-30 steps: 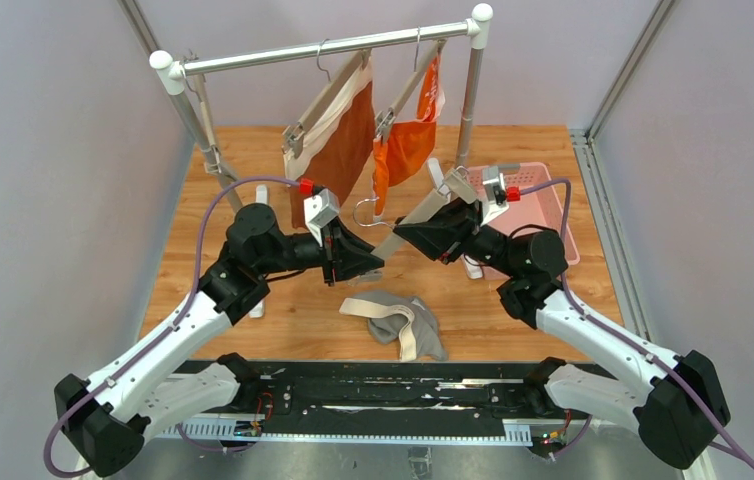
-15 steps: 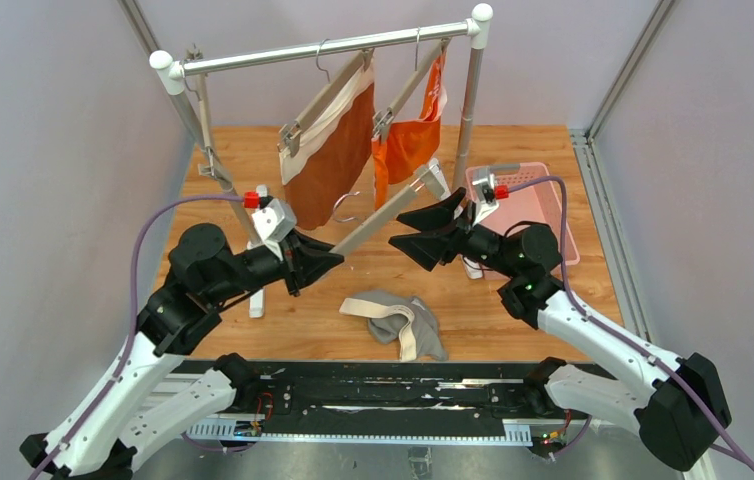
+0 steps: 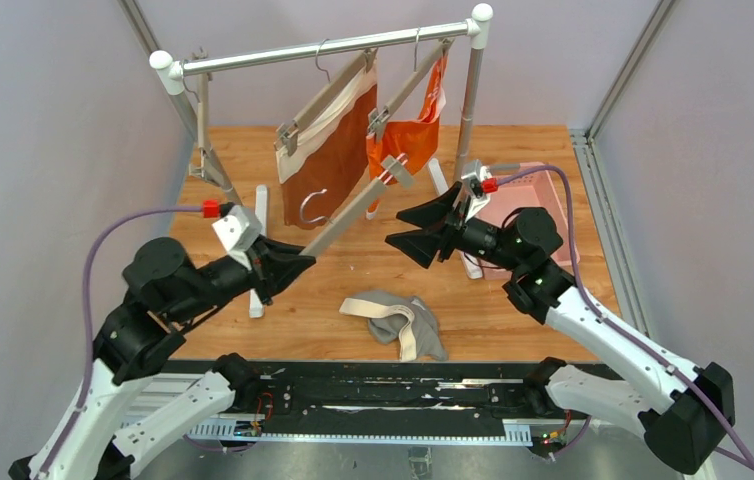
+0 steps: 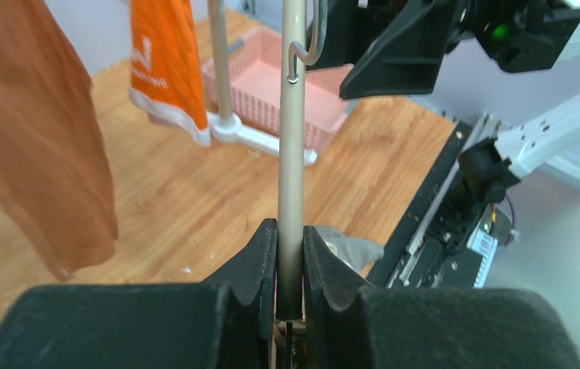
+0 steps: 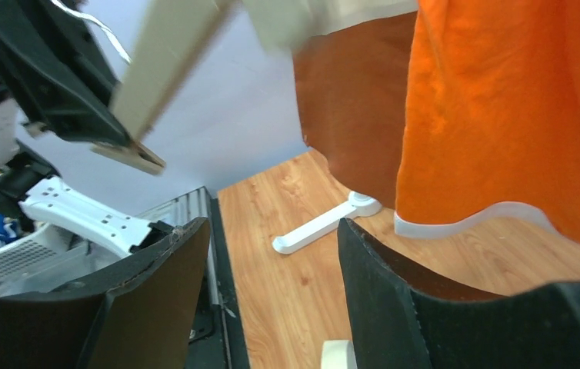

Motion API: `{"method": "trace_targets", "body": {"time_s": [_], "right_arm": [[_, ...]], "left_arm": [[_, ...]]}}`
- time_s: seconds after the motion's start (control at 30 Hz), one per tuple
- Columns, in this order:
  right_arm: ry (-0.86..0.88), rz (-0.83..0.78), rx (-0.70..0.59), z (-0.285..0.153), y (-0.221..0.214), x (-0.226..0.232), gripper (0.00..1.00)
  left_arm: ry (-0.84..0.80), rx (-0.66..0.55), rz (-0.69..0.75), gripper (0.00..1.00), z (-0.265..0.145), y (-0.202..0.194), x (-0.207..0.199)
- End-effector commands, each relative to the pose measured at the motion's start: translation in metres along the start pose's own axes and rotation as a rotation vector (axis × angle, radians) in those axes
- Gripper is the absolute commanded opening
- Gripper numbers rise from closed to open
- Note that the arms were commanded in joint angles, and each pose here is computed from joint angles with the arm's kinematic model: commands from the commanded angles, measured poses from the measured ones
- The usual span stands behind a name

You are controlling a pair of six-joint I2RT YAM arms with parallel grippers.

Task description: Remove the underwear clipped to the hanger

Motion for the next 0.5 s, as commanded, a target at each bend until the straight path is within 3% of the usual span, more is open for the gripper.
{"method": "trace_targets", "body": {"time_s": [0.0, 0.13, 0.47], "right_arm": [[-0.113, -0.140, 0.050, -0.007, 0.011, 0.001, 0.62], [-0.192, -0.174, 0.059, -0.015, 0.011, -0.005, 0.61], [-0.253, -0.163, 0.098, -0.030, -0.007, -0.012, 0.59]], "left_arm": [[0.078, -0.146, 0.066, 0.00, -0.042, 0.042, -0.005], [0.198, -0.145, 0.089, 0.00, -0.063, 0.058, 0.002], [0.686, -0.004, 0.104, 0.00, -0.106, 0.069, 0.044]]}}
Point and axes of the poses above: each gripper's point midway between its finger pads, its own z axis out along the fingers, its own x axis along the line the jaws close on, y = z × x, the point moved 7 cm from there along -z, back along the fingers, and after that the axes turned 5 degrees about z, right-handed, at the moved point
